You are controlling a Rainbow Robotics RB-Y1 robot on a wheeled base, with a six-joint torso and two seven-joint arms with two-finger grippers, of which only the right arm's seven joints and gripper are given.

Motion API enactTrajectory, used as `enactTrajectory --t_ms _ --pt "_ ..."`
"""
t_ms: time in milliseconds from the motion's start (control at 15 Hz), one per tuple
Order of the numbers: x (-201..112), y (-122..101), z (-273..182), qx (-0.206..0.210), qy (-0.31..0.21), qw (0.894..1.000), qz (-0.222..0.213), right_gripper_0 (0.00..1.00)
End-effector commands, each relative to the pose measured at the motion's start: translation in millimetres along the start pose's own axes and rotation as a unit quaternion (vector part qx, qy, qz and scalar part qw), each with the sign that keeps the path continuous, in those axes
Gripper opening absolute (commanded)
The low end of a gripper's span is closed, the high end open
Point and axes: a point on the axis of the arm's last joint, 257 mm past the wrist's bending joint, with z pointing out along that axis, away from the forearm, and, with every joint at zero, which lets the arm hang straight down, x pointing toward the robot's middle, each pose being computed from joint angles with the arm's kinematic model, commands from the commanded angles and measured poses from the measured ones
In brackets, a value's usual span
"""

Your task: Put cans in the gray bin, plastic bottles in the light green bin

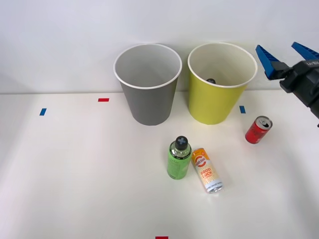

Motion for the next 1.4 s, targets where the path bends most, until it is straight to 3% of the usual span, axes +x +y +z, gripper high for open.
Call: enactTrajectory --t_ms 67,333,533,800,1000,1400 --pt "16.5 -22.5 -38.4 0.038 -0.024 0.999 -0.008 1.00" --pt "53.6 -44.8 -82.1 0.079 -0.003 0.997 -0.019 1.00" --pt "83.4 -54.3 -107.5 0.121 0.007 0.993 0.008 1.00" --pt "122.3 -49.5 -132.6 0.152 0.035 0.988 0.014 1.00" --pt "147.5 -29.3 -141.5 0.139 0.060 0.988 -0.004 1.00" --pt "166.4 9.1 -148.7 0.085 0.079 0.992 -0.055 1.00"
